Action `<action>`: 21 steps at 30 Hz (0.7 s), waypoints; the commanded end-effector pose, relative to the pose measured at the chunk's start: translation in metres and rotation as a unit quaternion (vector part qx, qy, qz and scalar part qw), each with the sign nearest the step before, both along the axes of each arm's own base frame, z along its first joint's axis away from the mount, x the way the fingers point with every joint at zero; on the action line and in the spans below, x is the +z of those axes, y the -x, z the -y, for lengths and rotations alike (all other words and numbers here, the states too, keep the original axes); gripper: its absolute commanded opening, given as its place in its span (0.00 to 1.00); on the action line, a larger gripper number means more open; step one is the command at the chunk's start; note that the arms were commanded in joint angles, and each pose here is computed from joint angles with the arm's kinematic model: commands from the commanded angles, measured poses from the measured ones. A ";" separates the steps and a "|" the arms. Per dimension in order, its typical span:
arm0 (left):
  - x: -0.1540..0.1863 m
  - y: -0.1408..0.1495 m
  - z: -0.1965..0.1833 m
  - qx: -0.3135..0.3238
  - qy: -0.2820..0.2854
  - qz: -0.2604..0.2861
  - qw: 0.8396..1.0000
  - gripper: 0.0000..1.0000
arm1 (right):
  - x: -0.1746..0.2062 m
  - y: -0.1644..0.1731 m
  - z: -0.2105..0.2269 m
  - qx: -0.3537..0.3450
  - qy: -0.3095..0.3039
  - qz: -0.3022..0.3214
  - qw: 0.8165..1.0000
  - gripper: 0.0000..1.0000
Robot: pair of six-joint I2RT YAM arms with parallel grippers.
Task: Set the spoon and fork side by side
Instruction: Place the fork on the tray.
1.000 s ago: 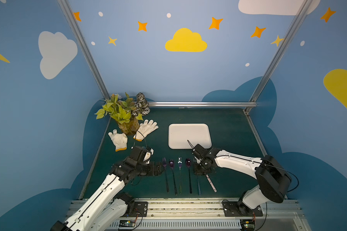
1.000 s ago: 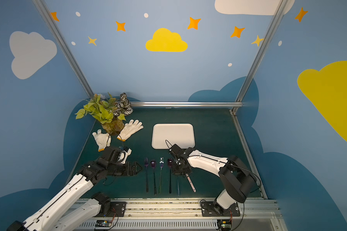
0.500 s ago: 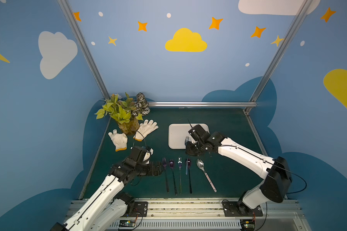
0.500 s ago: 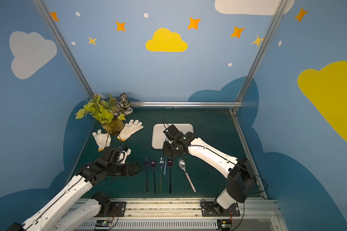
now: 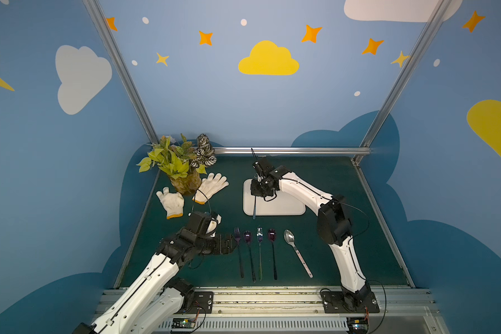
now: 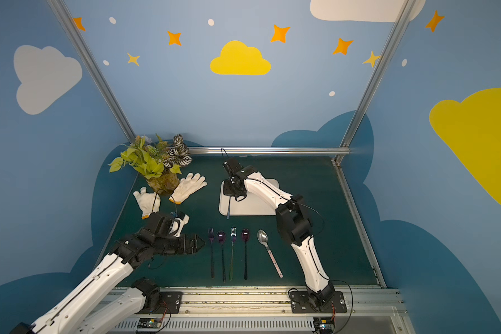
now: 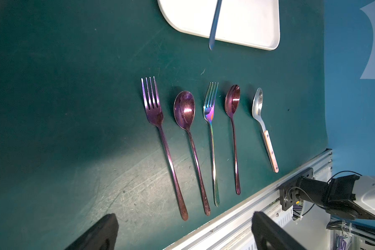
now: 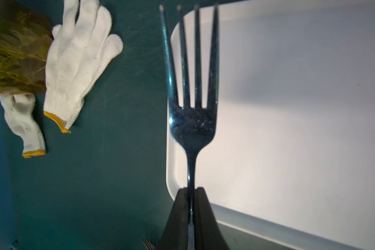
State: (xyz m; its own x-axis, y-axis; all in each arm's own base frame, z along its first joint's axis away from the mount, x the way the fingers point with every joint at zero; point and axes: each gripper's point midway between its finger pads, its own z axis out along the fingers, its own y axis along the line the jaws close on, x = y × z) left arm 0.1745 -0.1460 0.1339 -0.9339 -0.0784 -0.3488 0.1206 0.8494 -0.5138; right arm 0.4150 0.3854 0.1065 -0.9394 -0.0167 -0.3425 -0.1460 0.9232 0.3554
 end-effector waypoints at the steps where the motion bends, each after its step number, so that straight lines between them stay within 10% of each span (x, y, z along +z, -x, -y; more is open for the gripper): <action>1: -0.003 0.004 -0.001 -0.001 0.000 -0.002 1.000 1.00 | 0.006 -0.013 -0.009 0.018 0.006 0.024 1.000 0.00; 21: 0.001 0.008 0.003 -0.010 0.009 0.010 1.000 1.00 | -0.033 -0.044 -0.027 0.020 0.026 0.055 0.998 0.00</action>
